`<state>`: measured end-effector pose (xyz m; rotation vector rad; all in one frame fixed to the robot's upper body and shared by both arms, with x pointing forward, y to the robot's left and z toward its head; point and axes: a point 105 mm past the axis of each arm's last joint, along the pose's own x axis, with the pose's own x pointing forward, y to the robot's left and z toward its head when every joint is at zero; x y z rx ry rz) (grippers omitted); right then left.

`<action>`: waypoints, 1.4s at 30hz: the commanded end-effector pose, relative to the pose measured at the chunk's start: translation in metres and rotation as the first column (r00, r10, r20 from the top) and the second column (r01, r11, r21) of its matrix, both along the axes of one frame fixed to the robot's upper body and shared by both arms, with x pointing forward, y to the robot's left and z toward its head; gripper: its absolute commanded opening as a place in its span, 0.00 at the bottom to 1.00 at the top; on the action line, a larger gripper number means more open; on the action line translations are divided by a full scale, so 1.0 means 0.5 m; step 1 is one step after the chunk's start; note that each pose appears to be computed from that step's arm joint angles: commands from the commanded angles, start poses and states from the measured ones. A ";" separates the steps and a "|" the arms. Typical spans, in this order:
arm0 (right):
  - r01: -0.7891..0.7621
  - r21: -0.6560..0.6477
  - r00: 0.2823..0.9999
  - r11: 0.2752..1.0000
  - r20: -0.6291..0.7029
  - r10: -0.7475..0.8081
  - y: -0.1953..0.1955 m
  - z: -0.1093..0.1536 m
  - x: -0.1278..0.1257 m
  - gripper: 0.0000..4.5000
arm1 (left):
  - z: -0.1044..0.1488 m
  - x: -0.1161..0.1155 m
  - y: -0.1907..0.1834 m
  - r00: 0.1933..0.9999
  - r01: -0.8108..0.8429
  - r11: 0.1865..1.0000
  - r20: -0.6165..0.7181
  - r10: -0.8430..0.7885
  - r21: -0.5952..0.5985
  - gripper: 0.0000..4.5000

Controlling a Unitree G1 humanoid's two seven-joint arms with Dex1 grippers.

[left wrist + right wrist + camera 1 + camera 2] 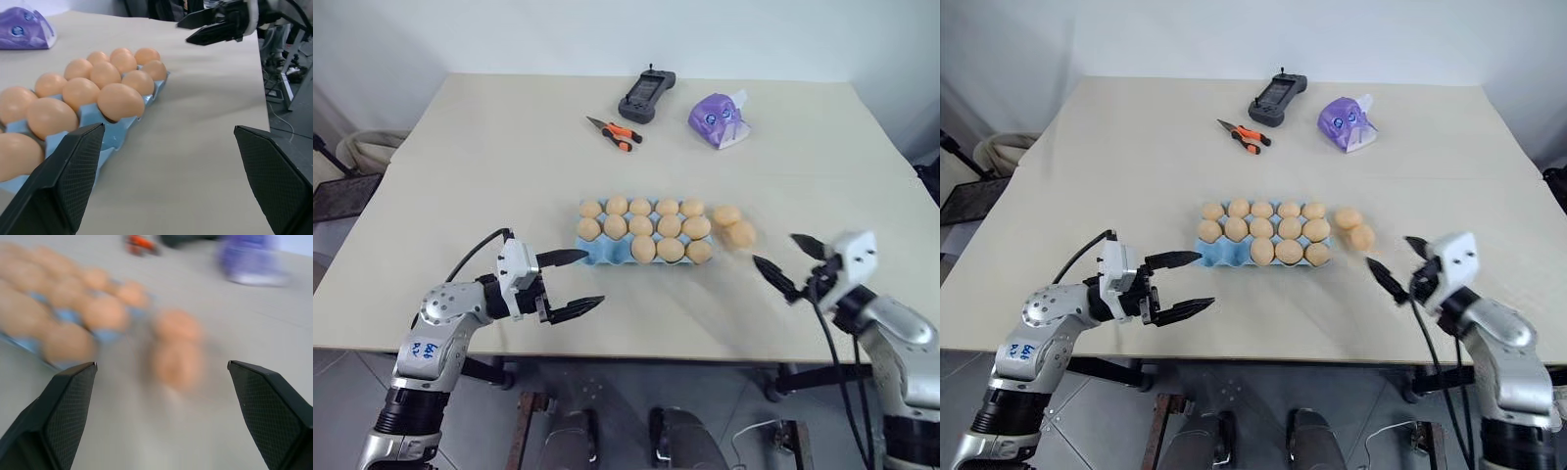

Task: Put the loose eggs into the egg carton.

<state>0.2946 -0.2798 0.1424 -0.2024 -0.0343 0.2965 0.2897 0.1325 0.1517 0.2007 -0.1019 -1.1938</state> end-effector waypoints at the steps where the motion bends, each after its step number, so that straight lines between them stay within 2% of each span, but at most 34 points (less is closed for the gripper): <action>1: 0.104 -0.036 0.994 0.994 0.042 -0.103 -0.062 -0.011 -0.040 1.00 | 0.017 0.003 -0.003 0.999 0.026 1.000 0.043 -0.026 0.003 1.00; 6: 0.096 -0.063 0.995 0.993 -0.002 -0.096 -0.083 -0.059 -0.071 1.00 | 0.020 0.009 0.001 0.998 0.034 0.999 0.044 -0.035 0.012 1.00; 10: 0.047 -0.061 0.999 0.997 -0.004 -0.048 -0.069 -0.061 -0.061 1.00 | 0.025 0.014 0.013 0.999 0.010 1.000 0.053 -0.011 0.014 1.00; 15: -0.141 -0.006 0.990 0.990 0.002 0.141 0.021 -0.017 0.000 1.00 | 0.026 0.009 0.020 0.998 -0.013 1.000 0.059 0.013 0.009 1.00; 18: -0.205 0.037 0.974 0.978 -0.086 0.208 0.066 -0.008 0.043 1.00 | 0.026 0.007 0.024 0.998 -0.028 1.000 0.063 0.028 0.005 1.00; 25: -0.158 0.037 0.977 0.987 -0.138 0.162 0.108 -0.001 0.155 1.00 | 0.027 -0.002 0.019 0.997 -0.044 0.999 0.070 0.044 -0.011 1.00; 32: -0.102 -0.003 0.987 0.995 -0.127 0.101 0.092 0.003 0.200 1.00 | 0.031 -0.014 0.033 0.993 -0.088 0.996 0.071 0.090 -0.020 1.00; 35: -0.084 -0.017 0.987 0.996 -0.141 0.081 0.089 -0.011 0.218 1.00 | 0.026 -0.018 0.031 0.994 -0.089 0.996 0.066 0.090 -0.021 1.00; 39: -0.106 0.006 0.984 0.994 -0.144 0.105 0.102 -0.017 0.228 0.80 | 0.030 -0.014 0.026 0.994 -0.083 0.996 0.067 0.085 -0.026 1.00; 42: -0.129 0.016 0.983 0.991 -0.132 0.130 0.110 -0.015 0.223 0.56 | 0.032 -0.012 0.029 0.994 -0.085 0.996 0.071 0.087 -0.023 1.00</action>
